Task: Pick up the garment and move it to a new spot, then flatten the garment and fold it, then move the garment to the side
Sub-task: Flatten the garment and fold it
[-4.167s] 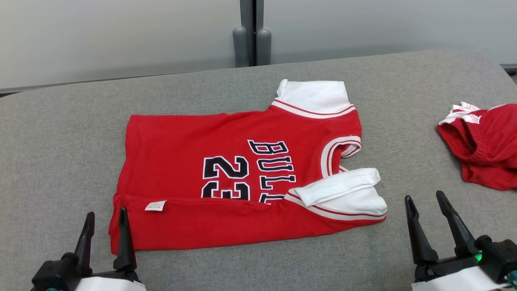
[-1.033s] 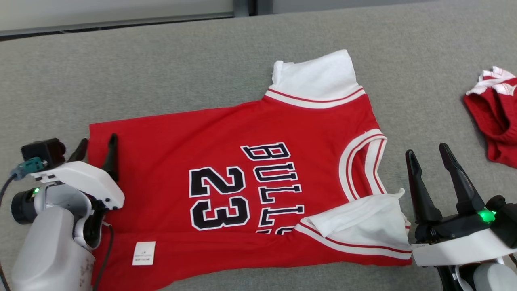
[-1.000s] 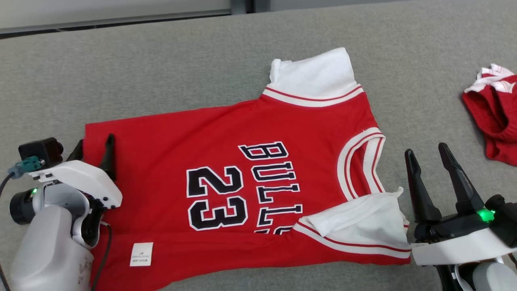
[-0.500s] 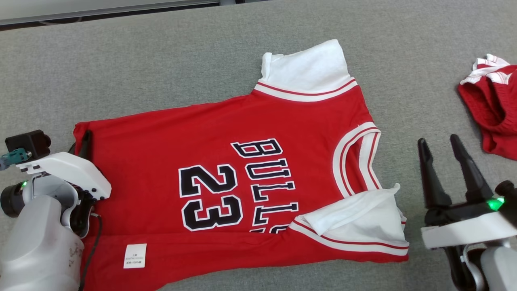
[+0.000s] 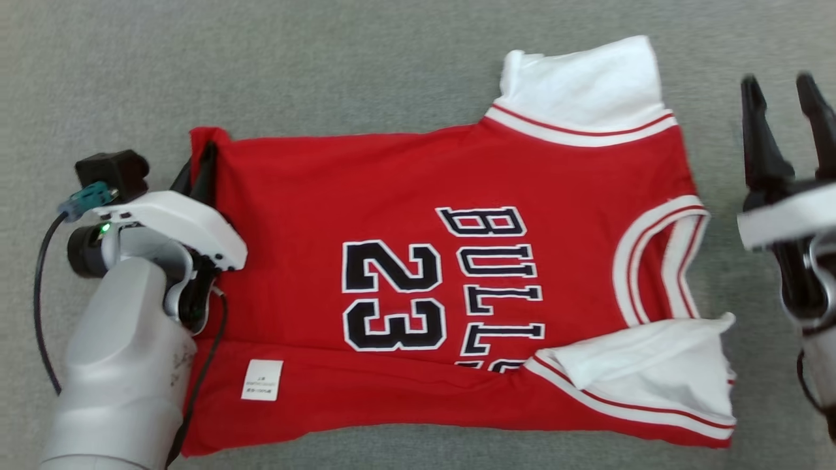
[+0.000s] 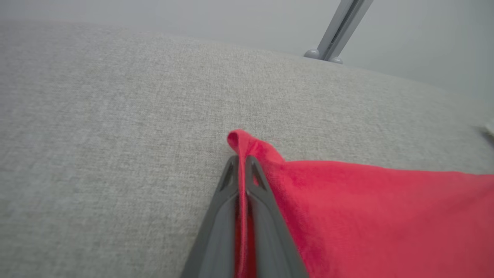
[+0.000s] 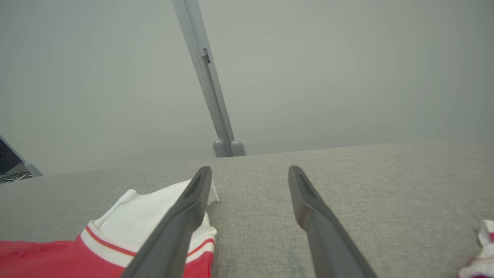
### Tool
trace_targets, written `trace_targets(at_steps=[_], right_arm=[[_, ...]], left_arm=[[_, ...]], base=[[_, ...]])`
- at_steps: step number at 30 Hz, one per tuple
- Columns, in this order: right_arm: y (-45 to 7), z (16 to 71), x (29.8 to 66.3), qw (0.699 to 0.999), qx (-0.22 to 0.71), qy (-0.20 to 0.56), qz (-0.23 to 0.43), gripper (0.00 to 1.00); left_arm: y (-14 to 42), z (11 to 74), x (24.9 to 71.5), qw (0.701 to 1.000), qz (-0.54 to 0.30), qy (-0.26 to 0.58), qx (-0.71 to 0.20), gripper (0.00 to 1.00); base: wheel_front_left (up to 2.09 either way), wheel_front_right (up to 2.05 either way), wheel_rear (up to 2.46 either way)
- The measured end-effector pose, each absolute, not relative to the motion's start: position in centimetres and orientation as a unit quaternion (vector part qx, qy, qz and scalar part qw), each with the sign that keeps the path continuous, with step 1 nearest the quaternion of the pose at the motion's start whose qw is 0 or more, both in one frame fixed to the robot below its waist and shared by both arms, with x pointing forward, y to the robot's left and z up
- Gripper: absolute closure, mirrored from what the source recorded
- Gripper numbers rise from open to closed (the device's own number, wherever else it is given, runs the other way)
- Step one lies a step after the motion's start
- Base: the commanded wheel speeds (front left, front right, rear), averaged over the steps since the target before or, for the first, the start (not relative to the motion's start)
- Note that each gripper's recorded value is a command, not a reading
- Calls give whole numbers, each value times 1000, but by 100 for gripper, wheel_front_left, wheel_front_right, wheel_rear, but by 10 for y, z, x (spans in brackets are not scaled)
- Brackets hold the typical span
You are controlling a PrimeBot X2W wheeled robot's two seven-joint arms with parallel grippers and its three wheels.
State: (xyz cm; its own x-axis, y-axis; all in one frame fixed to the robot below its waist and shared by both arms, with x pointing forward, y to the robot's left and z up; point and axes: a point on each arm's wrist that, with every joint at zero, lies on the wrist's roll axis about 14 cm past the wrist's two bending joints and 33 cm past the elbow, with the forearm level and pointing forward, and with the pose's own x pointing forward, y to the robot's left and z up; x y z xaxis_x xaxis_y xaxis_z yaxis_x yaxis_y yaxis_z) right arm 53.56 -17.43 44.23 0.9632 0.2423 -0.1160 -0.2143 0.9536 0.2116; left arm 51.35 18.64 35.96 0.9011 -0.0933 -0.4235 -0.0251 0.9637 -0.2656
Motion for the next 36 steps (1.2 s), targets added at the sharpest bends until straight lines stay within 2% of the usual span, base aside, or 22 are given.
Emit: trace_targets(at_steps=[6,13,14,15,16,17,22,29,36], right_arm=[[-119,426,585,970,89,125,188,0],[-102,384,591,946,53,238,215,0],[-102,382,591,943,54,249,215,13],[-101,381,590,941,59,256,216,43],[-101,381,590,941,59,256,216,62],[-99,382,590,940,57,257,219,100],[-99,398,598,945,57,229,228,100],[-101,440,598,957,55,142,245,100],[-108,449,558,956,74,103,265,100]], left_arm=[[189,358,517,969,-15,211,-131,100],[189,362,513,970,-15,202,-132,100],[188,363,512,970,-15,200,-135,100],[187,364,512,971,-16,198,-135,100],[187,364,512,971,-16,198,-135,100],[187,364,512,971,-16,198,-137,100],[186,369,513,972,-15,184,-144,100],[194,396,521,980,-16,141,-141,100],[197,399,504,979,-10,128,-160,100]], base=[[0,0,0],[0,0,0],[0,0,0],[0,0,0],[0,0,0],[0,0,0],[0,0,0],[0,0,0],[0,0,0]])
